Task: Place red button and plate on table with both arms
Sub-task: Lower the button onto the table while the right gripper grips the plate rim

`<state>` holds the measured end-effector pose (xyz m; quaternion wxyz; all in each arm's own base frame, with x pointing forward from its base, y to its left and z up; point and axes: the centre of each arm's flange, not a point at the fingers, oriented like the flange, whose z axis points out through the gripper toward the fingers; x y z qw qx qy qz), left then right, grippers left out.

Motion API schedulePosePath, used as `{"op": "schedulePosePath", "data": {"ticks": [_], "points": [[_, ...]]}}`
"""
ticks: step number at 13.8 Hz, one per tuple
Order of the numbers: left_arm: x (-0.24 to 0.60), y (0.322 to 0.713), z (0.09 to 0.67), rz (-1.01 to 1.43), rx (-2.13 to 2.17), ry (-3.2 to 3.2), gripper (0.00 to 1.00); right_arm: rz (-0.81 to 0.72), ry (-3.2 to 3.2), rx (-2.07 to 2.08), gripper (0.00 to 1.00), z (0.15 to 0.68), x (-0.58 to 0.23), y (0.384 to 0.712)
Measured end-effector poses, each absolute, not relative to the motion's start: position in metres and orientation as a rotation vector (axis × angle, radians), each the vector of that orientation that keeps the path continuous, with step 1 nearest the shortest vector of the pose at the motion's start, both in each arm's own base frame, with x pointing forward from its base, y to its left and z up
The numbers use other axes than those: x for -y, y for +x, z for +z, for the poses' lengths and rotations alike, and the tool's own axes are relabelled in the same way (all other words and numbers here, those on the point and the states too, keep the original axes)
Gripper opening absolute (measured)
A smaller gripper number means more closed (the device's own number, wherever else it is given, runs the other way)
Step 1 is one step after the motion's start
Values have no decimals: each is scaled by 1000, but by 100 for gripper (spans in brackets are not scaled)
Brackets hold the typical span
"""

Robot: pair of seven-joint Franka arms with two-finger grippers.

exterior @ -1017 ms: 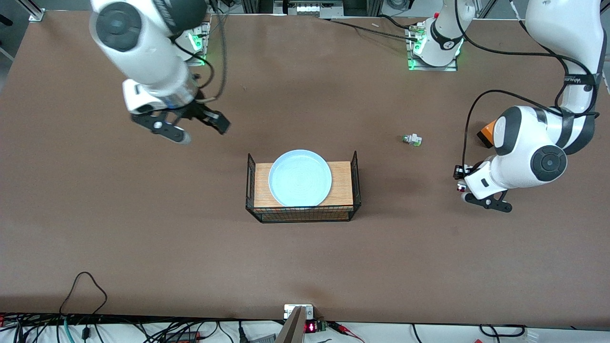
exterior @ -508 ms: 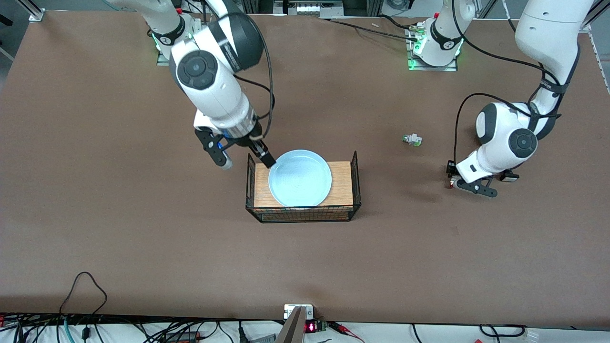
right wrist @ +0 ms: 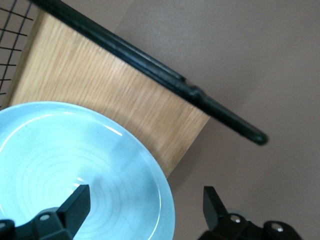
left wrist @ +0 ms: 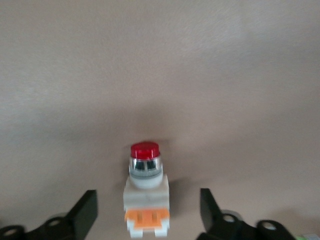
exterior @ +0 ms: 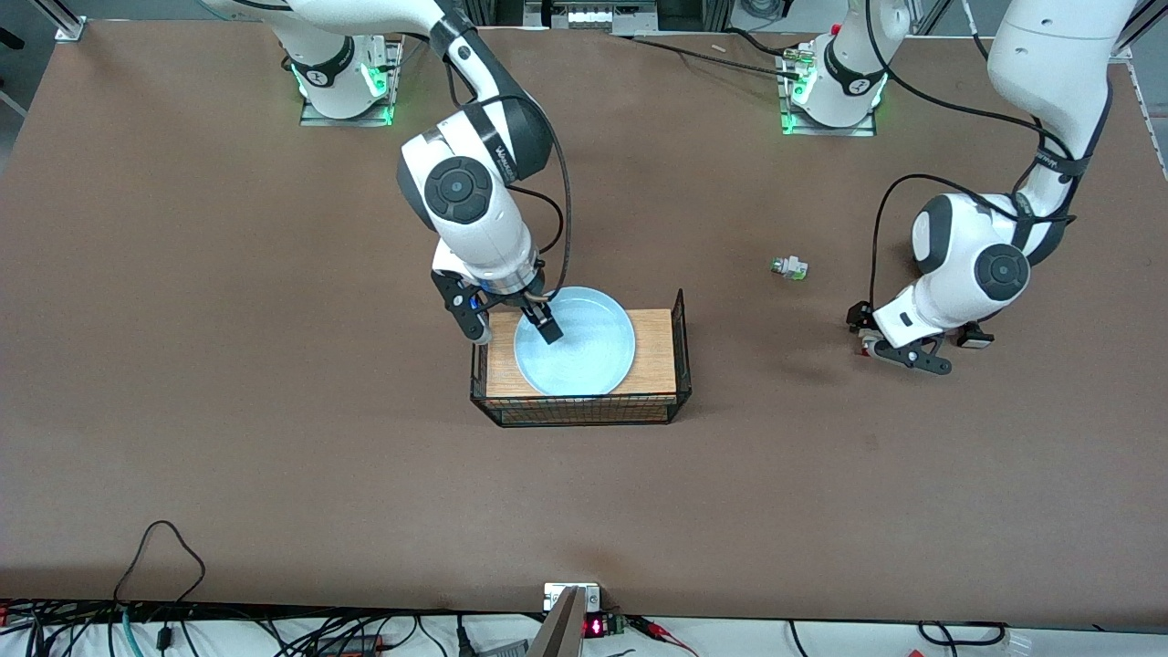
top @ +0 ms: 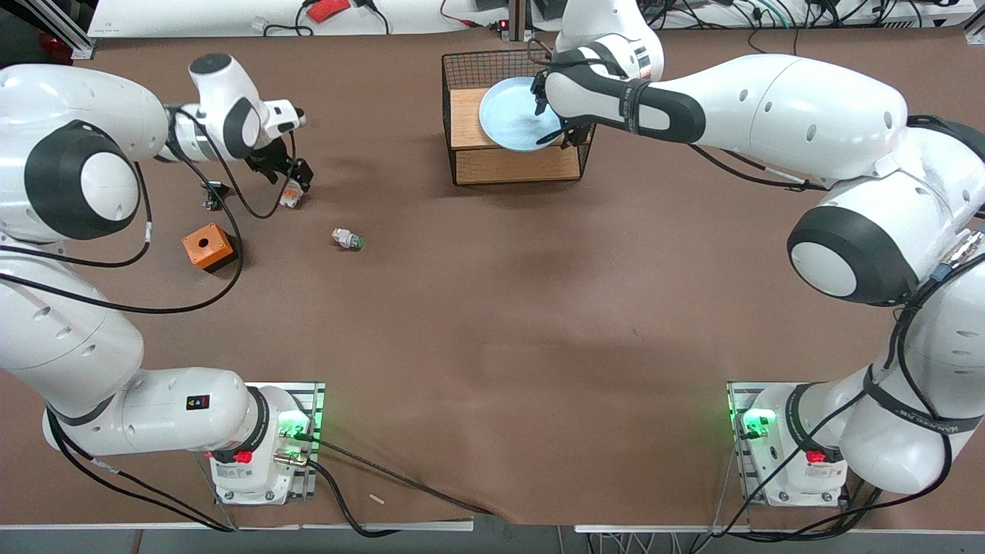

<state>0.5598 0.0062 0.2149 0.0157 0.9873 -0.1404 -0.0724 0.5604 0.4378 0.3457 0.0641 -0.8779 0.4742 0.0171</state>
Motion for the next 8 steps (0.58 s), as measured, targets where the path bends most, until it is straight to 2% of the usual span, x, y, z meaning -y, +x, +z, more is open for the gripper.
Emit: {"op": "schedulePosePath", "data": {"ticks": [1, 4, 8], "points": [[-5, 570, 244, -309, 439, 3058, 100, 53, -2654, -1428, 90, 345, -440, 559], [3, 597, 347, -487, 449, 3022, 100, 52, -2656, -1427, 52, 345, -441, 558], [41, 609, 471, -543, 355, 3039, 100, 53, -2663, -1412, 8, 346, -444, 556]]}}
